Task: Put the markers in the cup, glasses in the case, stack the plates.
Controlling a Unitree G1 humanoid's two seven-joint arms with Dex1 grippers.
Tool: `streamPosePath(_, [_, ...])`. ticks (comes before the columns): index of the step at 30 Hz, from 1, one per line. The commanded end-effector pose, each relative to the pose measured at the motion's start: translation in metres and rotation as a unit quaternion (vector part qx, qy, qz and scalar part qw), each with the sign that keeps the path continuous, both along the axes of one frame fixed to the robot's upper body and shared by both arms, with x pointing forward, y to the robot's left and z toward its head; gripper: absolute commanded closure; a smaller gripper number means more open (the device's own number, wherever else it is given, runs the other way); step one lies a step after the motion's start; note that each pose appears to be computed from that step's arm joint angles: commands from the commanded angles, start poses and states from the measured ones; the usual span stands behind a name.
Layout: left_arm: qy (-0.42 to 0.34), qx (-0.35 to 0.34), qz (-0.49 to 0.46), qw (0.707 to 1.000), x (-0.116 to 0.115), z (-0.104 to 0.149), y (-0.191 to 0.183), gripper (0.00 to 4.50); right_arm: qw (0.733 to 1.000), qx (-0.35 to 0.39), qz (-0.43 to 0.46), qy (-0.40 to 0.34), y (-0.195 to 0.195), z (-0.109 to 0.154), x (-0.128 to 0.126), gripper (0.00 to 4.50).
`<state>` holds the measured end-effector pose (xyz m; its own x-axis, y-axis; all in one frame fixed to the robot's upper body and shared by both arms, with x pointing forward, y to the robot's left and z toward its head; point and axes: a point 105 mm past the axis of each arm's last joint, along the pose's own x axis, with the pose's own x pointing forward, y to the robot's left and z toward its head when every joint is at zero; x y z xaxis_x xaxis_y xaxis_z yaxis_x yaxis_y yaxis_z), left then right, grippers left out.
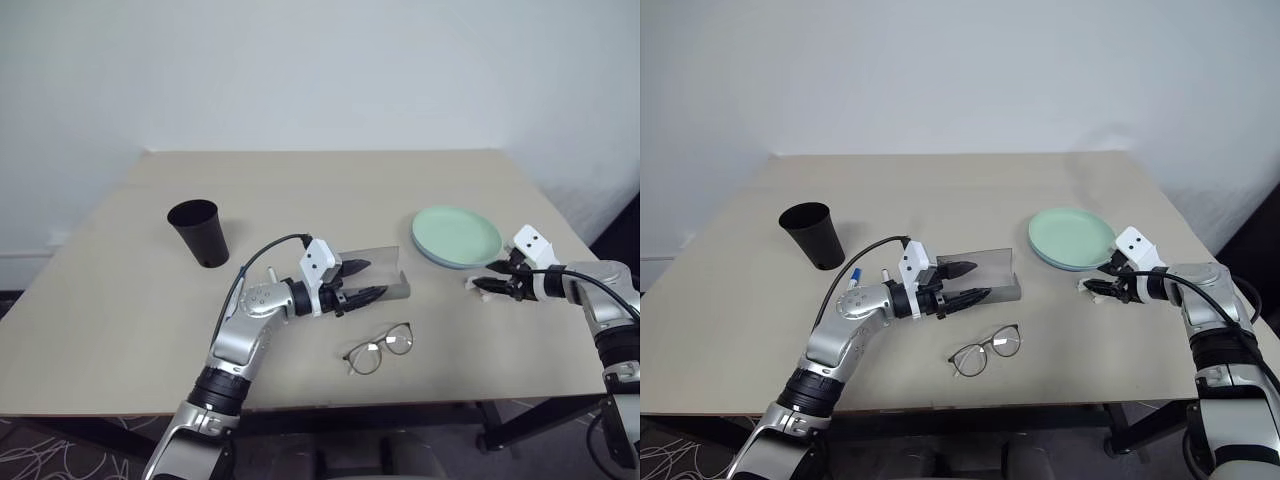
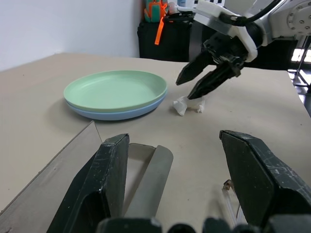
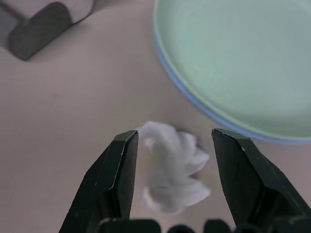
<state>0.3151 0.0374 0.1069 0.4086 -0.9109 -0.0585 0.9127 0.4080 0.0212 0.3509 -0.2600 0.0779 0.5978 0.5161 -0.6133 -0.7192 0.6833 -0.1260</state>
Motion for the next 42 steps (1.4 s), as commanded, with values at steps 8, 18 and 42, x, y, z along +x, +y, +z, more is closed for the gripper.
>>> streamPosePath(8, [-0.03,-0.006,-0.013,0.999,0.001,0.015,-0.006,1.36,0.999,-0.035,-0.018,0.0,-0.003,-0.004,0.005,1.89])
streamPosePath(18, [-0.028,-0.005,-0.012,1.0,-0.001,0.014,-0.004,1.36,0.998,-0.054,-0.037,0.0,-0.01,-0.009,0.01,3.09])
streamPosePath(42, [-0.025,-0.005,-0.013,1.0,0.0,0.013,-0.005,1.36,0.985,-0.044,-0.063,-0.154,0.006,0.043,0.062,4.46])
